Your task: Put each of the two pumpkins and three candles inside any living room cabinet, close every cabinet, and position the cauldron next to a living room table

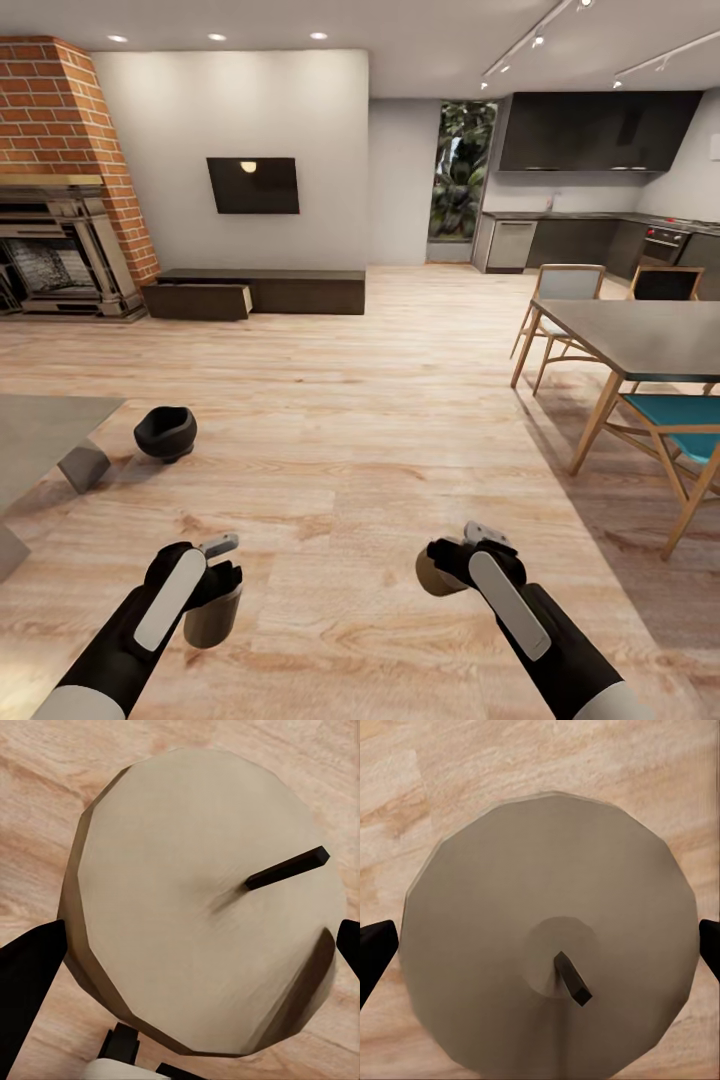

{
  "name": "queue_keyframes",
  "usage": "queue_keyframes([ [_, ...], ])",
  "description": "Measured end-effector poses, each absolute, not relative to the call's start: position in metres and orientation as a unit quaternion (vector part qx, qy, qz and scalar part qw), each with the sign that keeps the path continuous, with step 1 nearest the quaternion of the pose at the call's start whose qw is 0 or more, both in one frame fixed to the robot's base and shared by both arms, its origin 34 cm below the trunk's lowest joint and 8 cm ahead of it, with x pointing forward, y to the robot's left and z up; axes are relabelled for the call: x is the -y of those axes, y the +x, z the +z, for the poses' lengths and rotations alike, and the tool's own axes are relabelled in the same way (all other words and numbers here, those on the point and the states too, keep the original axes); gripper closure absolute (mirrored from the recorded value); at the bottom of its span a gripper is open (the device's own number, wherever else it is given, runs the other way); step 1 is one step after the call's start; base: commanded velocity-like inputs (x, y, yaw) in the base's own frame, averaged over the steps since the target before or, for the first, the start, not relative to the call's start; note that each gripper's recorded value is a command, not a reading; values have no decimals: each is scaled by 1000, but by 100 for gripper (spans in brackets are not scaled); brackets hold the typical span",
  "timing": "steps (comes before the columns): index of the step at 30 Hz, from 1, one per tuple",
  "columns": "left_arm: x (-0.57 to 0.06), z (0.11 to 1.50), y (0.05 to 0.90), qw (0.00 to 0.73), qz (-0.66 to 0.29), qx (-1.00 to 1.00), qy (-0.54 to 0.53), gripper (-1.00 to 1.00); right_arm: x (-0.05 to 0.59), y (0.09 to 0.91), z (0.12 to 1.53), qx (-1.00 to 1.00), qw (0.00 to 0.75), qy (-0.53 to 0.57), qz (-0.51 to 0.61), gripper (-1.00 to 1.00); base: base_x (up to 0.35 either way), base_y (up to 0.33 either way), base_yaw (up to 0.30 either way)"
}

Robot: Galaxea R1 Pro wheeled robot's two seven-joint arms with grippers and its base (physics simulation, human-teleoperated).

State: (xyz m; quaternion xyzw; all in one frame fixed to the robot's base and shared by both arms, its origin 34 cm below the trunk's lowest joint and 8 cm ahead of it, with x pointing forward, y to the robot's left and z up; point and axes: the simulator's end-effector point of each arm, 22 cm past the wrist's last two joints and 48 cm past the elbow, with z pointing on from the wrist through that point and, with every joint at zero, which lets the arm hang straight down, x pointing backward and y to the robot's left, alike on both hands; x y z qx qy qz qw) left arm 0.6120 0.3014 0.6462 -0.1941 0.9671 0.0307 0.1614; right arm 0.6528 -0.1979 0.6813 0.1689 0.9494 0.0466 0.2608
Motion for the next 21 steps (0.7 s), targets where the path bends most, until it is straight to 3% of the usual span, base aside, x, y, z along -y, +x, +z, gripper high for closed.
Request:
queue_keyframes([
  [9,-294,644,610,159,33,-970,-179,100,197,652,681,-951,259,164,44,100,262,-104,0],
  [21,-295,644,610,159,34,-970,-179,100,196,652,681,-951,259,163,45,100,310,-9,0],
])
